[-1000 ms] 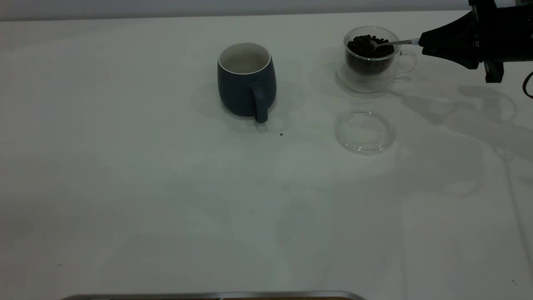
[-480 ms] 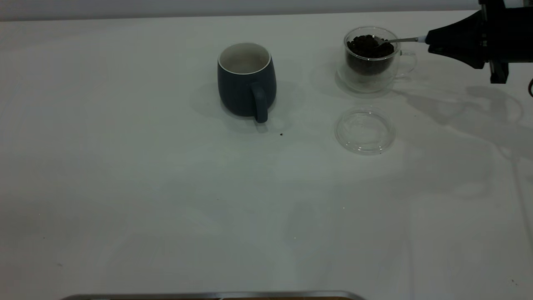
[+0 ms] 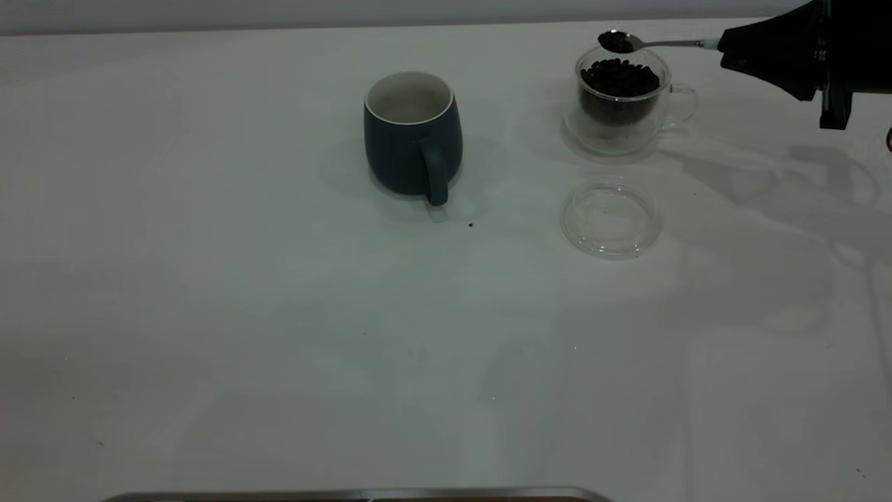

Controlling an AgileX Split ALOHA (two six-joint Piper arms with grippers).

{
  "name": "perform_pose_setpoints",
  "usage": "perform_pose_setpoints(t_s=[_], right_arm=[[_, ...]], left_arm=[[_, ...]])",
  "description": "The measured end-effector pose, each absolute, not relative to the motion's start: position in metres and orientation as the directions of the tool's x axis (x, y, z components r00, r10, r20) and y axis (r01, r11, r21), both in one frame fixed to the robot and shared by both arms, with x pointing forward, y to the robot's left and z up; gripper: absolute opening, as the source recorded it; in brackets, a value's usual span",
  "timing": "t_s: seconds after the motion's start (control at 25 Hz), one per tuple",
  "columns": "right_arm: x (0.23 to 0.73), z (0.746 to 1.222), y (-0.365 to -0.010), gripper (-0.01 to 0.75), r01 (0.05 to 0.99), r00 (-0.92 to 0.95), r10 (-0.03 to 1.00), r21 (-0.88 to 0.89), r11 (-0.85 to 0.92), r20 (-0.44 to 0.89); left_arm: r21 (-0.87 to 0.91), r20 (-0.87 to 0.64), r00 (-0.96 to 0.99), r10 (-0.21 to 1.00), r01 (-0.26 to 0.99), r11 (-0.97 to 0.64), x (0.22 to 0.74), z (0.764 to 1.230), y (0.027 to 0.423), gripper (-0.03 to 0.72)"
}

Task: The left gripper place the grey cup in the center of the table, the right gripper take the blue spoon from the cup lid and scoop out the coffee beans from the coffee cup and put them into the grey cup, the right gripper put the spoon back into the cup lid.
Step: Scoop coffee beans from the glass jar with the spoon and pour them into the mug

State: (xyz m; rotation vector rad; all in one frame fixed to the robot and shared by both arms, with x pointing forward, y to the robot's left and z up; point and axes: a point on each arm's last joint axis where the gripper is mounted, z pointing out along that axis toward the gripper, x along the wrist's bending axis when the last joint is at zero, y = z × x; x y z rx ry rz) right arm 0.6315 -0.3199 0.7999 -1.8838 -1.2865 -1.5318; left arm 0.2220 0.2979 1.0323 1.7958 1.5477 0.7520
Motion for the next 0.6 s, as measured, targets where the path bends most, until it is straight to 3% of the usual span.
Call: perform_pose_setpoints(t_s=[0.24, 0.6], right_arm=[[0.632, 0.800, -0.306, 0.102, 0.849, 0.003, 0.377, 0.196, -0.490, 0.926], [0.630, 0.800, -0.257, 0.102, 0.905, -0.006, 0.356, 0.157, -0.396, 0.934]], left_arm=[[0.777, 0.013, 0.142, 0.990, 0.622, -0.099, 0.222, 1.032, 0.298, 0.588], [0.777, 0.013, 0.142, 0.990, 0.622, -0.100, 0.222, 1.032, 0.298, 0.588]])
